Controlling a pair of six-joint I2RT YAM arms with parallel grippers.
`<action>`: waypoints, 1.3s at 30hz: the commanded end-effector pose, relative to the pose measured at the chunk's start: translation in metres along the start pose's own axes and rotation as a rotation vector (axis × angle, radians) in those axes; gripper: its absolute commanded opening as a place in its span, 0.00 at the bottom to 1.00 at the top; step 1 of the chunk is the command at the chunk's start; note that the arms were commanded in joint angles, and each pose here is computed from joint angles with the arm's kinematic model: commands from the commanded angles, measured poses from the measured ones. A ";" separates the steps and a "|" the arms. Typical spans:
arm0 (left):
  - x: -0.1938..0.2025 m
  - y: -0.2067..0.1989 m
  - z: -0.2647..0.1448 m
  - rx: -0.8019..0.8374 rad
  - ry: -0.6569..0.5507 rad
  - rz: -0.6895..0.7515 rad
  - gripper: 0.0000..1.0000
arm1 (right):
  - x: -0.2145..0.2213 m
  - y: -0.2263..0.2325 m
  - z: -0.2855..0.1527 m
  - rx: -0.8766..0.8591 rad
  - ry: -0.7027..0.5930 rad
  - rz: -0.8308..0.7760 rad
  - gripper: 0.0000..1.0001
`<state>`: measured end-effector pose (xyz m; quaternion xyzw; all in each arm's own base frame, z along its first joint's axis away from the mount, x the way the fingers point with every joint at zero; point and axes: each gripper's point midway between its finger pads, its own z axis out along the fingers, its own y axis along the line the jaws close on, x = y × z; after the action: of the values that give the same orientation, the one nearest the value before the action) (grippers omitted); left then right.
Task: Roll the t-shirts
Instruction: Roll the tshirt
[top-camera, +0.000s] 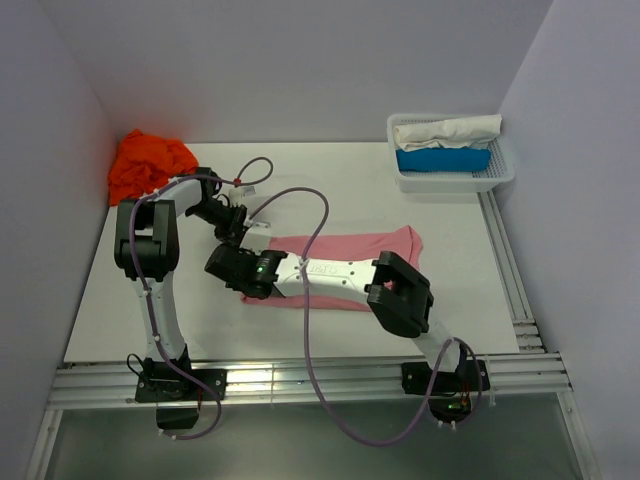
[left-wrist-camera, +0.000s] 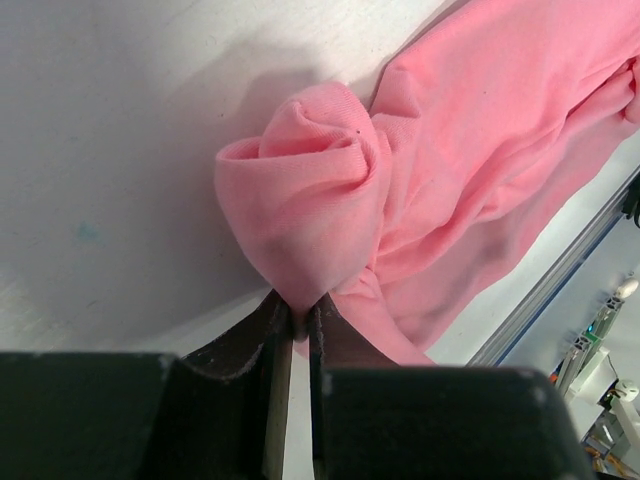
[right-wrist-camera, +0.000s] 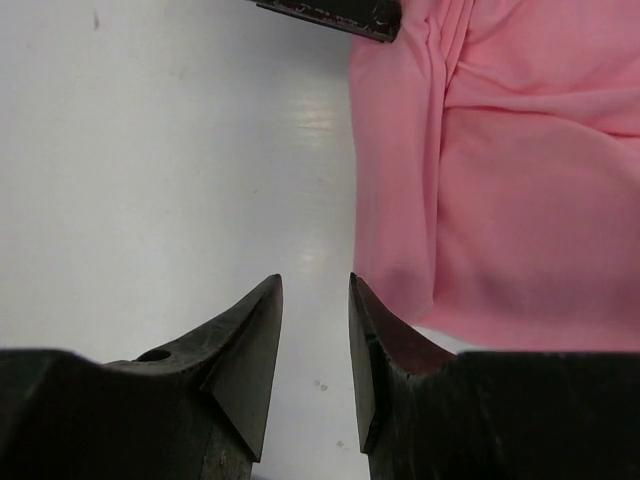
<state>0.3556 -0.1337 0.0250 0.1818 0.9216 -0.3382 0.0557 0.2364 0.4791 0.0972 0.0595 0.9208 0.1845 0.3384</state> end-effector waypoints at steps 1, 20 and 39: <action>-0.012 -0.005 -0.012 -0.032 -0.026 0.049 0.14 | -0.003 -0.019 0.010 0.110 -0.039 -0.125 0.41; -0.013 -0.006 -0.012 -0.054 -0.020 0.062 0.15 | 0.054 -0.025 0.038 0.181 0.110 -0.227 0.52; -0.007 0.019 -0.017 -0.112 -0.045 0.012 0.17 | 0.092 -0.004 0.039 0.010 0.252 -0.184 0.21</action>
<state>0.3556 -0.1270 0.0229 0.1783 0.9313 -0.3127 0.0554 0.2194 0.4880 0.0222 -0.0260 0.9536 0.0937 0.2848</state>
